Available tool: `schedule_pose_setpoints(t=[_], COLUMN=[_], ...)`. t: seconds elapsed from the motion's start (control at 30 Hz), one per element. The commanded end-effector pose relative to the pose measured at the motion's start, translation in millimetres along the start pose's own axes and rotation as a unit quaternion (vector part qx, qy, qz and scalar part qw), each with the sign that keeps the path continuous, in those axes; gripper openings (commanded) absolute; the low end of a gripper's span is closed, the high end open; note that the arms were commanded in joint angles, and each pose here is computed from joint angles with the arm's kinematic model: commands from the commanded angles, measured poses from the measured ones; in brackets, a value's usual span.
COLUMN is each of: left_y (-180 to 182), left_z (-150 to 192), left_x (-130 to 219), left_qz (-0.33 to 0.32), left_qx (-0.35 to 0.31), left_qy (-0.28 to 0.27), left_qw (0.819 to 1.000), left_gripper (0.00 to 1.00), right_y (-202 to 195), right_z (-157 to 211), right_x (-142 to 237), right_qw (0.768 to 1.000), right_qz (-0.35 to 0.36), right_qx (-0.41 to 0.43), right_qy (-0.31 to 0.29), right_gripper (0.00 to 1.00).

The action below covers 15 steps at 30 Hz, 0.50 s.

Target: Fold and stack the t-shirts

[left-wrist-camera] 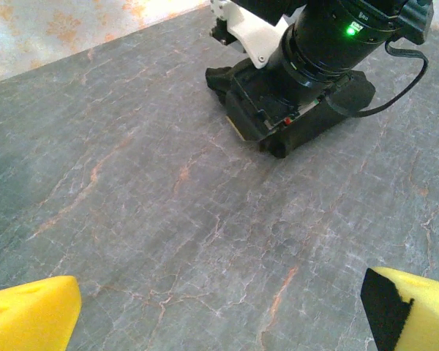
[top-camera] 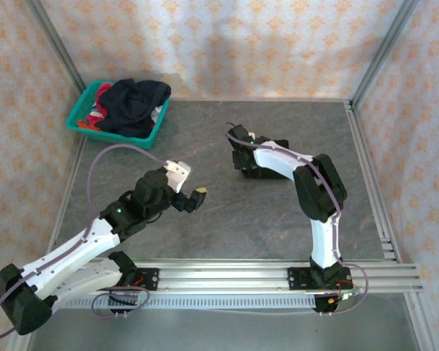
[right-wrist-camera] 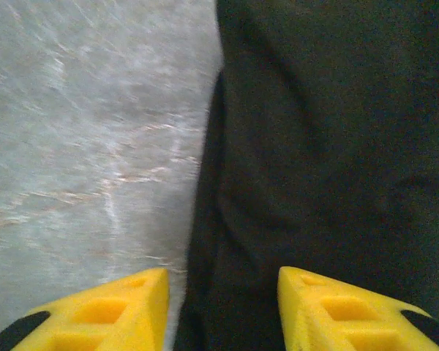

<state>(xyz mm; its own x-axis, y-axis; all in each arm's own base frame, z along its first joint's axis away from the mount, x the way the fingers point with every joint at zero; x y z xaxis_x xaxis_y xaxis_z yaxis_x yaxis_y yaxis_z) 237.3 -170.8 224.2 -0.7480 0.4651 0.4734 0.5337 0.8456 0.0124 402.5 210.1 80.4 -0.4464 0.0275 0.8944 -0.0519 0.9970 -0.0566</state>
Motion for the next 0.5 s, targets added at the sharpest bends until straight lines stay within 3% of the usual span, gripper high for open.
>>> schedule_pose_setpoints(t=[0.0,0.07,0.13,0.3,0.47], left_y=[0.2,0.7,1.8,2.7,2.2], left_z=[0.2,0.7,0.8,0.0,-3.0], left_x=[4.3,5.3,6.4,8.1,8.4], left_qz=[-0.003,-0.005,-0.007,-0.011,-0.009], left_qx=[-0.005,-0.003,-0.003,-0.006,-0.006], left_qy=[-0.014,-0.015,-0.016,-0.012,-0.017], left_qw=[1.0,1.0,1.0,1.0,1.0], left_gripper=[1.0,1.0,1.0,1.0,1.0], right_y=[-30.3,-38.7,-45.0,-78.3,-125.2], right_z=[1.8,1.2,1.1,-5.4,-23.3], right_x=[-4.1,-5.9,-7.6,-8.0,-21.3], right_qw=[0.997,0.994,0.991,0.98,0.98], right_qz=[0.043,0.041,0.019,0.032,0.065], right_qx=[0.045,0.083,0.118,0.181,0.175], right_qy=[0.044,0.054,0.062,0.078,0.067], right_gripper=[0.22,0.12,0.08,0.08,0.09])
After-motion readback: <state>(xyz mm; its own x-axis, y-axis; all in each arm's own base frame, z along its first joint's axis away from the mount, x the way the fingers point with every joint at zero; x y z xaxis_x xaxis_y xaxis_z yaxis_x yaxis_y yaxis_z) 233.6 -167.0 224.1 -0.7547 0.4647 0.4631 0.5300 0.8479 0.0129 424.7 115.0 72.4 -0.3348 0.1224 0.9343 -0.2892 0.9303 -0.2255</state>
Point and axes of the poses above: each hand's point on the last joint's axis, 136 mm out from that joint toward the fingers, its own x axis back along the fingers, its own y axis along the line the jaws close on, z = x × y, the point moved 3 cm from there along x, back along the fingers
